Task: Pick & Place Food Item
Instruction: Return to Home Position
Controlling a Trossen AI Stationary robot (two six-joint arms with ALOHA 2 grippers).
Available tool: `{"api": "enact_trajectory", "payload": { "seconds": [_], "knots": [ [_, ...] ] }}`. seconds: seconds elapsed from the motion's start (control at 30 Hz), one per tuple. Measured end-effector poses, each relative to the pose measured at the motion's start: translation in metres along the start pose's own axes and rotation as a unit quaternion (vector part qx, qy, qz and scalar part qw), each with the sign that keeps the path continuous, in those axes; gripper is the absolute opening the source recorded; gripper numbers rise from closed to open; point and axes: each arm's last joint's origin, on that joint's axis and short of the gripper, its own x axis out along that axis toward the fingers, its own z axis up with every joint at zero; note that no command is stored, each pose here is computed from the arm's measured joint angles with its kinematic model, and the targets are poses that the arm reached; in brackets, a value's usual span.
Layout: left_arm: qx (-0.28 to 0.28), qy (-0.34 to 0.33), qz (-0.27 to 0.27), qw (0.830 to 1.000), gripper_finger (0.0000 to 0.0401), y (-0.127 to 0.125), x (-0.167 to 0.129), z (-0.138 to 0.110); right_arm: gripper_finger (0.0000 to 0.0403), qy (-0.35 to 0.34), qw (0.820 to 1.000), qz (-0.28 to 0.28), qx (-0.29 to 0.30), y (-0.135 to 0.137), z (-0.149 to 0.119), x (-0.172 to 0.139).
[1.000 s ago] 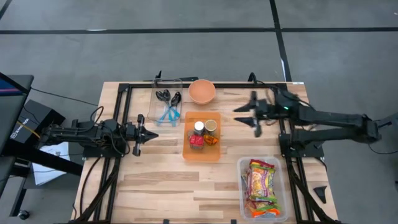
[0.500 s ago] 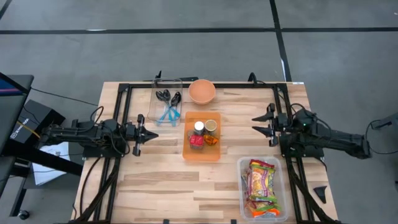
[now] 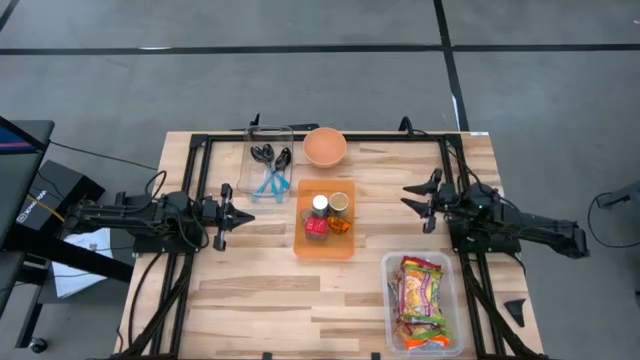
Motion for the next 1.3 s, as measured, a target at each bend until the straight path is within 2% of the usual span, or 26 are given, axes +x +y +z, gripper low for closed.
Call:
{"api": "enact_trajectory", "payload": {
  "seconds": [0.2, 0.43, 0.57, 0.77, 0.9, 1.07, 1.2, 1.3],
  "knots": [
    [0.000, 0.000, 0.000, 1.000, 0.0003, 0.000, 0.000, 0.000, 0.0154, 0.005, 1.000, 0.017, 0.002, 0.003, -0.001, 0.000],
    [0.000, 0.000, 0.000, 1.000, 0.0001, 0.000, 0.000, 0.000, 0.0154, 0.015, 0.996, 0.092, 0.011, 0.018, -0.003, -0.001],
    [0.000, 0.000, 0.000, 1.000, 0.0003, 0.000, 0.000, 0.000, 0.0154, 0.026, 0.993, 0.117, 0.007, 0.023, -0.004, 0.000],
    [0.000, 0.000, 0.000, 1.000, 0.0001, 0.000, 0.000, 0.000, 0.0154, 0.024, 0.993, 0.112, -0.011, 0.022, -0.005, 0.000],
    [0.000, 0.000, 0.000, 1.000, 0.0003, 0.000, 0.000, 0.000, 0.0154, 0.028, 0.994, 0.105, 0.021, 0.021, -0.005, 0.000],
    [0.000, 0.000, 0.000, 1.000, 0.0002, 0.000, 0.000, 0.000, 0.0154, 0.029, 0.994, 0.103, 0.026, 0.021, -0.005, 0.000],
    [0.000, 0.000, 0.000, 1.000, 0.0002, 0.000, 0.000, 0.000, 0.0154, 0.034, 0.991, 0.105, 0.077, 0.021, -0.005, 0.000],
    [0.000, 0.000, 0.000, 1.000, 0.0003, 0.000, 0.000, 0.000, 0.0154, 0.036, 0.990, 0.105, 0.091, 0.021, -0.005, 0.000]
  ]
}}
